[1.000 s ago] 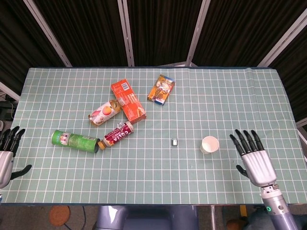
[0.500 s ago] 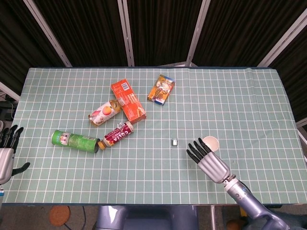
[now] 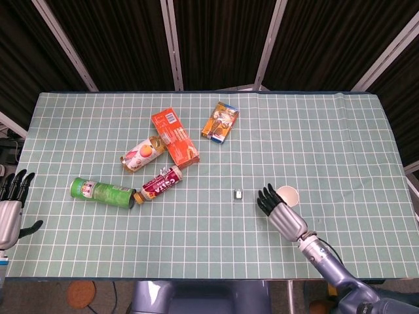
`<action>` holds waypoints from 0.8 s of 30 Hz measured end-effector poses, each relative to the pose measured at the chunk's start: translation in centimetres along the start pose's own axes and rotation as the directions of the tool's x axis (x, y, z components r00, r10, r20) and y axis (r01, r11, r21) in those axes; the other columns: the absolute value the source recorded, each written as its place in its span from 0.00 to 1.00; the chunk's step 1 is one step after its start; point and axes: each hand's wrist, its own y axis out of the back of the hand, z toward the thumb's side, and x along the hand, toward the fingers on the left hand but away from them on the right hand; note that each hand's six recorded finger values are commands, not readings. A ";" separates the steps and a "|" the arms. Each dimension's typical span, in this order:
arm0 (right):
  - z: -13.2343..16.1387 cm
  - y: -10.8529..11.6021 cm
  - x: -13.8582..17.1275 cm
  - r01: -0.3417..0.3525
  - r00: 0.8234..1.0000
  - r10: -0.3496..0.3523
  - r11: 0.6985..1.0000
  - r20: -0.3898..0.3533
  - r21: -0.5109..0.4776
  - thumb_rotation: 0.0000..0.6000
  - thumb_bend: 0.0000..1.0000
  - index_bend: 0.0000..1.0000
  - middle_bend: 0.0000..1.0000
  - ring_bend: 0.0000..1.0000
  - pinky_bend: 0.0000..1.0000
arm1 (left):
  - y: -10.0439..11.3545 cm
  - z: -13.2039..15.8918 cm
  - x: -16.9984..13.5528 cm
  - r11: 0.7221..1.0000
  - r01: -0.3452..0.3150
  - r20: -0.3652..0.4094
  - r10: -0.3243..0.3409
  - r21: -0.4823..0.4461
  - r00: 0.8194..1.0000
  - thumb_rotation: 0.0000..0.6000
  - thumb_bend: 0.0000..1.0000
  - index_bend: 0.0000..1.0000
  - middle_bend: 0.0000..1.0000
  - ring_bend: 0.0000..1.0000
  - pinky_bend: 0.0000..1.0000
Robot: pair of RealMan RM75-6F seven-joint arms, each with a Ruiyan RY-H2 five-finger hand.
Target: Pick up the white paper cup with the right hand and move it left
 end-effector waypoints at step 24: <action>-2.2 -0.4 -1.0 0.114 0.993 -0.112 0.992 0.039 -0.045 1.00 0.34 0.27 0.38 0.21 0.33 | 0.3 0.0 -0.1 1.000 0.005 0.004 -0.005 -0.014 1.000 1.00 0.00 0.00 0.00 0.00 0.00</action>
